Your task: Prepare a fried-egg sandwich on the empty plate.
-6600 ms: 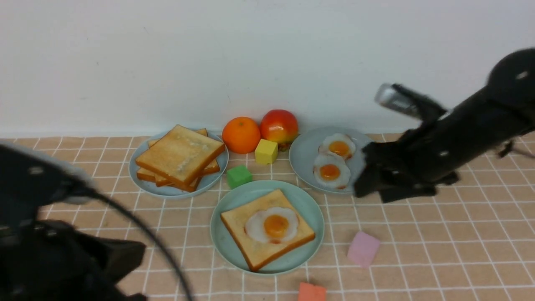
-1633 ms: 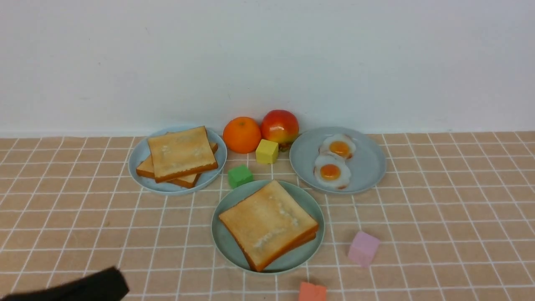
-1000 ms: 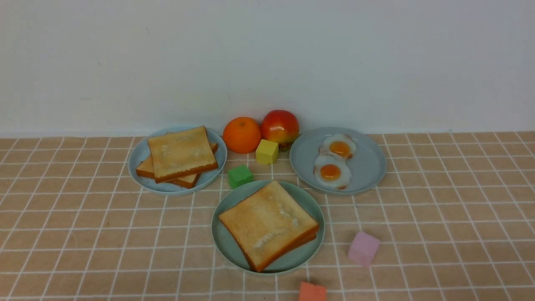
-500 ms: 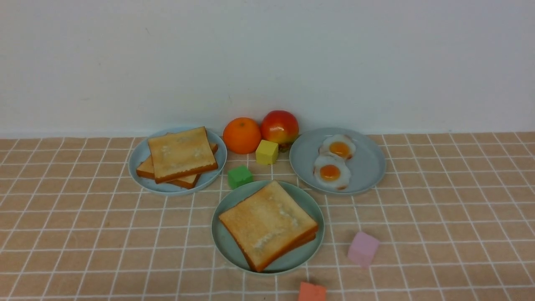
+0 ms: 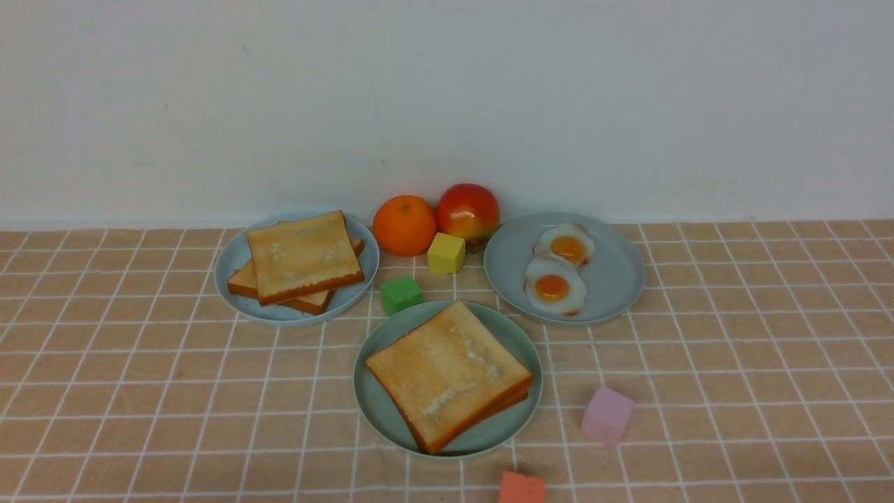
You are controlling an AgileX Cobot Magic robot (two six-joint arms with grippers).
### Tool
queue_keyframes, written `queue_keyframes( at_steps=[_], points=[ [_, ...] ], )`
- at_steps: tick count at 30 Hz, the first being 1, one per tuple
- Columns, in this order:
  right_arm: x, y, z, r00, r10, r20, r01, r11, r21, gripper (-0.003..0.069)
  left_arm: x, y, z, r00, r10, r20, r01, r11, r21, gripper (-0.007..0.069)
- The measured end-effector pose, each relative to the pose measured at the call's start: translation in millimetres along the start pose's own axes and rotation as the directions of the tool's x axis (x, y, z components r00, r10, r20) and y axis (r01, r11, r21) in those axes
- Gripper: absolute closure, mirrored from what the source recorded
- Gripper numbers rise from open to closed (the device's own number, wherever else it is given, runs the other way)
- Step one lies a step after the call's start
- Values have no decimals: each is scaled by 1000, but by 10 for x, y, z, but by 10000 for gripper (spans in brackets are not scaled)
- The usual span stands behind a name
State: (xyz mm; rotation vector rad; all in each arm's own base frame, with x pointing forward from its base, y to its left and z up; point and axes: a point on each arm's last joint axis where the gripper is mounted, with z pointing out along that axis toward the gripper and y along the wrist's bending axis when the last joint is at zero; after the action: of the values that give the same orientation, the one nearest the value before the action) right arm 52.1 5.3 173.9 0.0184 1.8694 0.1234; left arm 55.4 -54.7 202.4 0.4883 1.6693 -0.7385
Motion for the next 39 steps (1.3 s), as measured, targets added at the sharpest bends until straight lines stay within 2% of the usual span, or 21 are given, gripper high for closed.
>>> queue_keyframes(
  at_steps=[22, 26, 27, 28, 32, 36, 38, 39],
  points=[
    [1, 1, -1, 1000, 2, -3, -2, 1000, 0, 664, 2, 6, -1, 1000, 2, 4, -2, 1000, -7, 604],
    [1, 1, -1, 1000, 2, -3, -2, 1000, 0, 662, -61, 92, -39, 996, 10, 94, 1, 993, -119, 632],
    [1, 1, -1, 1000, 2, -3, -2, 1000, 0, 661, -84, 123, -60, 992, 10, 126, 11, 987, -163, 638],
    [1, 1, -1, 1000, 4, -3, -4, 1000, -1, 659, -115, 176, -113, 983, 15, 181, 30, 969, -245, 638],
    [1, 1, -1, 1000, 4, -3, -4, 1000, -1, 658, -115, 301, -280, 961, 21, 274, 117, 870, -478, 638],
    [1, 1, -1, 1000, 4, -4, -4, 1000, -1, 657, -3, 367, -341, 964, -46, 260, 197, 783, -590, 638],
    [1, 1, -1, 1000, 4, -4, -4, 1000, -1, 655, 152, 417, -351, 970, -142, 198, 238, 717, -655, 638],
    [1, 1, -1, 1000, 4, -4, -4, 1000, -1, 655, 212, 424, -353, 970, -183, 162, 245, 699, -672, 638]
  ],
)
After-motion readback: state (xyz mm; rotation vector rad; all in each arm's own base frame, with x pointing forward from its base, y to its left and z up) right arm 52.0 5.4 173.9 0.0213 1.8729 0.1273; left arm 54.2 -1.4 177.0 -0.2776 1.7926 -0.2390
